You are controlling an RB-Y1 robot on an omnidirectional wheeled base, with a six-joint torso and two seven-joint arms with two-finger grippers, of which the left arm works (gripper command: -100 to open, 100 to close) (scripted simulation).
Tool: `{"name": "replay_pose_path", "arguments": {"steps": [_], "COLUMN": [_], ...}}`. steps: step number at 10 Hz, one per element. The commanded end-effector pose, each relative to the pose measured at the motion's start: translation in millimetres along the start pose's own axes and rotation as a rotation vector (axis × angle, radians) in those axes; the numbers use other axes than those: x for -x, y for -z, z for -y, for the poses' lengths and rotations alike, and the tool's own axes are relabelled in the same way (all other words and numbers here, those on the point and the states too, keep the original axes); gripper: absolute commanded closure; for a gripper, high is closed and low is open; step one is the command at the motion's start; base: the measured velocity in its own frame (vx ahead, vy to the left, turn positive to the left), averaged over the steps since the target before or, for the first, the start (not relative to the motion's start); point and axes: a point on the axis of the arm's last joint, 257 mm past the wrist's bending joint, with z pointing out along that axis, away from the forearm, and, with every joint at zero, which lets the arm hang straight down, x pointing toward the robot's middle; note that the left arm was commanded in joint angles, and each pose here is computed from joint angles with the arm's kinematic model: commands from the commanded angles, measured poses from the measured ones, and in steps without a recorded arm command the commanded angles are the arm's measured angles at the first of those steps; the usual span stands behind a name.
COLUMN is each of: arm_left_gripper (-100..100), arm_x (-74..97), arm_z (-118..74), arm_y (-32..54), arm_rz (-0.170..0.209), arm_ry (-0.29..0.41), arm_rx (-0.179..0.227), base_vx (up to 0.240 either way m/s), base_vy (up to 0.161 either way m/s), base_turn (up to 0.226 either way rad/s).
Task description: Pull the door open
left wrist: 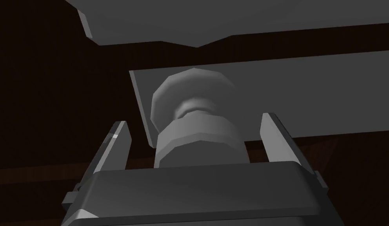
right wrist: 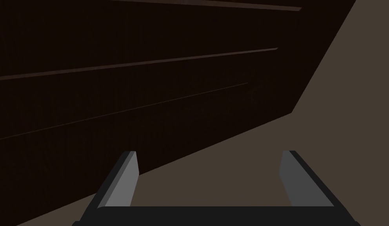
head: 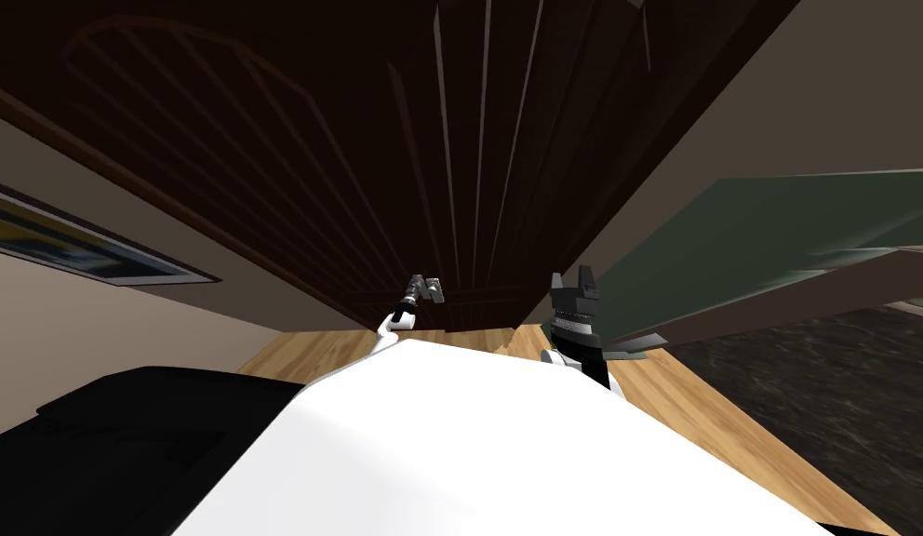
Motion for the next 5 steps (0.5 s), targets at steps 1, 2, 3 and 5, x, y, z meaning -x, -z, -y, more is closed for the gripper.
{"name": "replay_pose_path", "arguments": {"steps": [1, 2, 3, 5], "arm_left_gripper": [100, 100, 100, 100], "arm_x": [1.5, 1.5, 1.5, 1.5], "arm_z": [-0.8, -0.8, -0.8, -0.8], "arm_y": [0.6, 0.6, 0.6, 0.6], "arm_rz": [0.003, 0.003, 0.003, 0.003], "arm_ry": [-0.002, -0.002, -0.002, -0.002], "arm_rx": [0.002, 0.002, 0.002, 0.002], "base_vx": [-0.01, -0.033, -0.03, -0.008], "base_vy": [0.006, 0.02, 0.018, 0.005], "base_turn": [0.022, -0.011, -0.019, -0.01]}}
